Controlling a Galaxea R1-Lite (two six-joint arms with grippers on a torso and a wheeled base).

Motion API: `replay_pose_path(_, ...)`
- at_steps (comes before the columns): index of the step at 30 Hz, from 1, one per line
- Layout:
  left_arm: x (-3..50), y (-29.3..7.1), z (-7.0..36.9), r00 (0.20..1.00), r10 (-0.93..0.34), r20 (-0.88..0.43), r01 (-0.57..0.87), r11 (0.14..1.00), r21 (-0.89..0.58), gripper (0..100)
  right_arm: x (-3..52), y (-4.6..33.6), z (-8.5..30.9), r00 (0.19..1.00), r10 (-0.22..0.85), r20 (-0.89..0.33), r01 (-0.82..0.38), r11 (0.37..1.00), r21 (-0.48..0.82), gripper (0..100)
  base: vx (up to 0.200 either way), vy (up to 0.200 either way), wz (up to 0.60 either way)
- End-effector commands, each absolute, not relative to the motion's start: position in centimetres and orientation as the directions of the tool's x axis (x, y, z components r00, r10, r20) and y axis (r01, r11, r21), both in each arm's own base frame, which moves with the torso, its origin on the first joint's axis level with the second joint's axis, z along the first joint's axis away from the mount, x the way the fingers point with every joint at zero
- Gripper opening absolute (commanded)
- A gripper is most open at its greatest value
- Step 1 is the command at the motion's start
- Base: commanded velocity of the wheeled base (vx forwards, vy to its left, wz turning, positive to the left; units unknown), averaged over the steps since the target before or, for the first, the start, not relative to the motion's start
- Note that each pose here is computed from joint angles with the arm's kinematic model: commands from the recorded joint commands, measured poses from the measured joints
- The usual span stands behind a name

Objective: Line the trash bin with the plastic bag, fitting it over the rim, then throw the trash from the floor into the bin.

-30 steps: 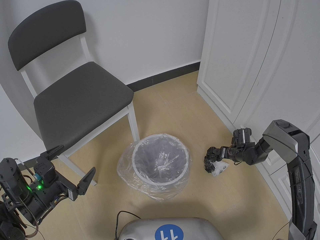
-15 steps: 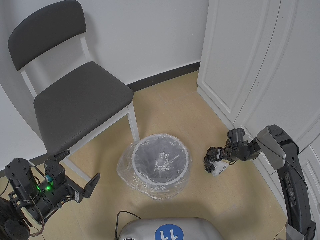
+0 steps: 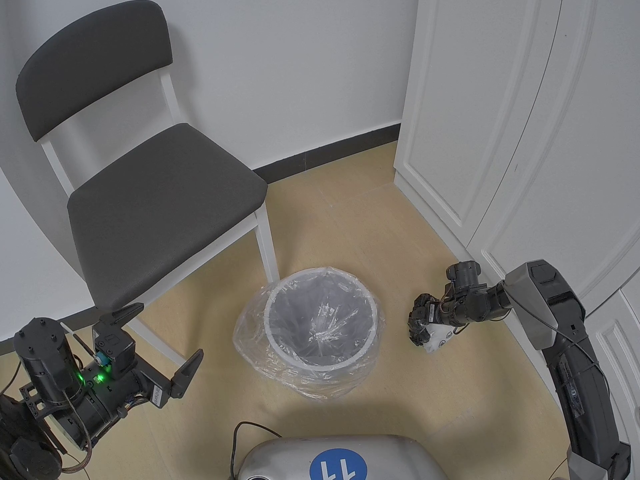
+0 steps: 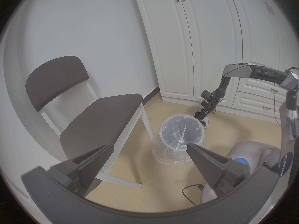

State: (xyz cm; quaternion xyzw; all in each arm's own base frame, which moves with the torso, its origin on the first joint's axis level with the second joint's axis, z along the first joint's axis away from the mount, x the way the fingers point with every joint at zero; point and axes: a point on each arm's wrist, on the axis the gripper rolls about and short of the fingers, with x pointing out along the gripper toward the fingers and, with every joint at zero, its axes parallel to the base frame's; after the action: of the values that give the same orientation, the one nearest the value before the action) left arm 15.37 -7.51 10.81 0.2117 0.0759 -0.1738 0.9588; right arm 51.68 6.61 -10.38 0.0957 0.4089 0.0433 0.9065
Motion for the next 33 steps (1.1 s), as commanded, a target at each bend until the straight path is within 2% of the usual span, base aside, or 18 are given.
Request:
replay_pose_path(1, 15.1, -7.5, 10.4, 0.922, -0.303, -0.243, 0.377, 0.844, 0.381, 100, 51.6, 6.6, -10.9, 0.657, 0.156, -0.738, 0.0, 0.978, 0.207, 100, 0.0, 0.0, 0.0)
replay_pose_path(3, 15.1, -7.5, 10.4, 0.922, -0.303, -0.243, 0.377, 0.844, 0.381, 100, 51.6, 6.5, -10.9, 0.655, 0.157, -0.739, 0.001, 0.978, 0.208, 100, 0.0, 0.0, 0.0)
replay_pose_path(4, 15.1, -7.5, 10.3, 0.921, -0.302, -0.244, 0.378, 0.844, 0.381, 100, 51.6, 6.5, -10.9, 0.655, 0.157, -0.739, 0.001, 0.978, 0.208, 0, 0.0, 0.0, 0.0)
replay_pose_path(13, 15.1, -7.5, 10.3, 0.921, -0.302, -0.244, 0.378, 0.844, 0.381, 100, 51.7, 6.6, -10.9, 0.658, 0.156, -0.737, -0.017, 0.981, 0.193, 0, 0.0, 0.0, 0.0)
replay_pose_path(18, 15.2, -7.5, 10.2, 0.919, -0.301, -0.253, 0.381, 0.843, 0.38, 100, 51.9, 6.4, -11.6, 0.659, 0.12, -0.742, -0.013, 0.989, 0.149, 0, 0.0, 0.0, 0.0)
replay_pose_path(20, 15.2, -7.5, 10.2, 0.92, -0.3, -0.252, 0.379, 0.844, 0.38, 100, 51.5, 6.0, -12.1, 0.597, 0.029, -0.802, 0.019, 0.999, 0.05, 0, 0.0, 0.0, 0.0)
replay_pose_path(22, 15.2, -7.5, 10.2, 0.92, -0.3, -0.252, 0.379, 0.844, 0.38, 100, 51.1, 6.0, -12.6, 0.556, 0.005, -0.831, 0.024, 0.999, 0.022, 0, 0.0, 0.0, 0.0)
replay_pose_path(27, 15.2, -7.5, 10.2, 0.92, -0.3, -0.252, 0.379, 0.844, 0.38, 100, 51.0, 5.8, -12.9, 0.543, 0.006, -0.84, 0.025, 0.999, 0.023, 0, 0.0, 0.0, 0.0)
replay_pose_path(30, 15.2, -7.5, 10.2, 0.92, -0.3, -0.25, 0.379, 0.844, 0.38, 100, 51.0, 5.7, -12.9, 0.544, 0.0, -0.839, 0.025, 1.0, 0.015, 0, 0.0, 0.0, 0.0)
replay_pose_path(33, 15.2, -7.5, 10.3, 0.921, -0.302, -0.247, 0.379, 0.844, 0.38, 100, 51.6, 5.9, -11.9, 0.612, -0.01, -0.79, 0.035, 0.999, 0.014, 0, 0.0, 0.0, 0.0)
